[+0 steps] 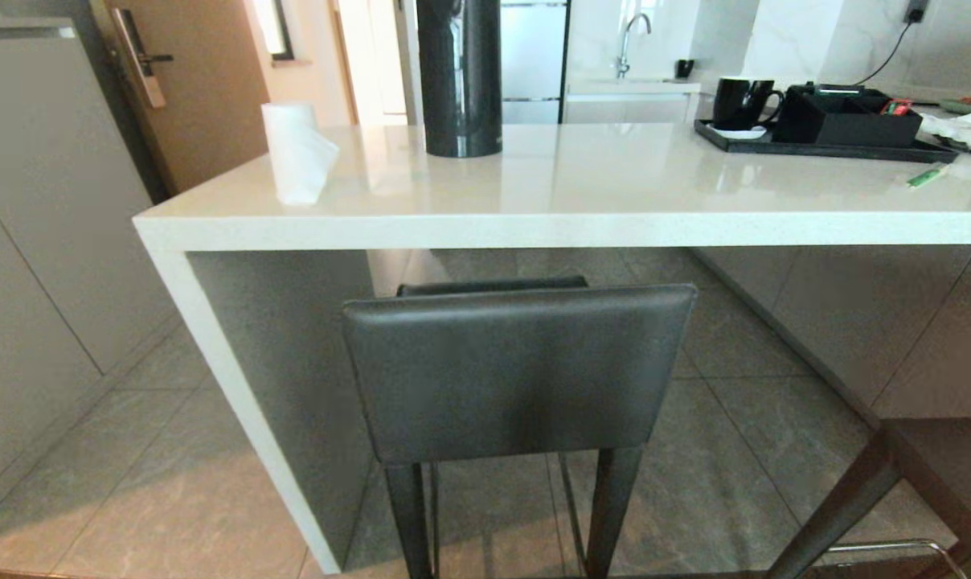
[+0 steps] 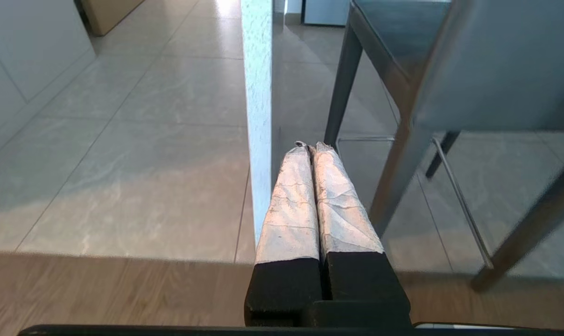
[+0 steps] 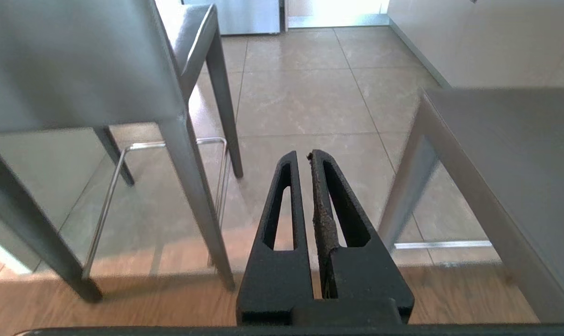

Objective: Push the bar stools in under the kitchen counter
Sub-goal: Pull the gray chair out from under the dining table

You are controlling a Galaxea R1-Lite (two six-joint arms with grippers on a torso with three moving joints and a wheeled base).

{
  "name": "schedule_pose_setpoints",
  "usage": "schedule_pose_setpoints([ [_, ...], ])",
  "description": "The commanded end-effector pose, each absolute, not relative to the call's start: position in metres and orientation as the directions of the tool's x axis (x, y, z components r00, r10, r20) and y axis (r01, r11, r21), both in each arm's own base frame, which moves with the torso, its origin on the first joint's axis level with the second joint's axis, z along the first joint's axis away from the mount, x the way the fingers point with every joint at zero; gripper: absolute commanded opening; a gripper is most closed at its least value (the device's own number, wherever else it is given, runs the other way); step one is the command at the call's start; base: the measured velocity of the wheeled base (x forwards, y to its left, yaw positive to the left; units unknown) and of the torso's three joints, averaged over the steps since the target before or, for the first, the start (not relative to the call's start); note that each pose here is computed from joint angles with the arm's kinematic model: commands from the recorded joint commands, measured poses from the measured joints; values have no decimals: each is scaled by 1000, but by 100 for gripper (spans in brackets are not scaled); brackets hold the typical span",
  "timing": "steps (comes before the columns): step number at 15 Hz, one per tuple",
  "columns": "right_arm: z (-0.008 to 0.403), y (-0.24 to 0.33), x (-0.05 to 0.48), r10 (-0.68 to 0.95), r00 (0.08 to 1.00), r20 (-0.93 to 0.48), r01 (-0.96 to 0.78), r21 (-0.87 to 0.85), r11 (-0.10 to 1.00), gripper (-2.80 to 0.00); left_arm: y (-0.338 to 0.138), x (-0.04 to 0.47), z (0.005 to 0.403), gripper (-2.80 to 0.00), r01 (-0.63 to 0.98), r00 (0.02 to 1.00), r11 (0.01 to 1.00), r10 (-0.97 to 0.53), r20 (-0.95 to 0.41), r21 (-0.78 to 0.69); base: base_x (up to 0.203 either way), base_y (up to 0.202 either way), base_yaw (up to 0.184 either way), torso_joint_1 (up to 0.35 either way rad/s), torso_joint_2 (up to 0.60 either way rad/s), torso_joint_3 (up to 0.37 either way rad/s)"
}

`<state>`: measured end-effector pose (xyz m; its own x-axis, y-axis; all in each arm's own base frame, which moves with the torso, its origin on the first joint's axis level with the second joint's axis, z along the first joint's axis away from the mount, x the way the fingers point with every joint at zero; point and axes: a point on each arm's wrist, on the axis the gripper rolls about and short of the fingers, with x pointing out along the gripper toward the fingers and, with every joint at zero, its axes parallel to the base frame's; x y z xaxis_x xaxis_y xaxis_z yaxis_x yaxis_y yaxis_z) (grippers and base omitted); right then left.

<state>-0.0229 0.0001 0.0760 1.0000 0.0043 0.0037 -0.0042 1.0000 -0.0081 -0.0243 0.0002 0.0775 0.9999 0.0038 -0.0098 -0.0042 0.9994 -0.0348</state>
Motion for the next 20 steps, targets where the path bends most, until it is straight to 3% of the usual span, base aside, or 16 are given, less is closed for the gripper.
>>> schedule_pose_setpoints([
  [1, 76, 0, -23, 5, 1000, 2, -5, -9, 1000, -280, 0, -24, 78, -280, -5, 1000, 999, 5, -11, -35, 192, 0, 1, 2, 2, -2],
  [9, 76, 0, -23, 5, 1000, 2, -5, -9, 1000, -280, 0, -24, 78, -280, -5, 1000, 999, 5, -11, -35, 181, 0, 3, 3, 3, 0],
  [20, 76, 0, -23, 5, 1000, 3, -5, -8, 1000, -280, 0, -24, 78, -280, -5, 1000, 999, 5, -11, -35, 0, 0, 0, 0, 0, 0],
])
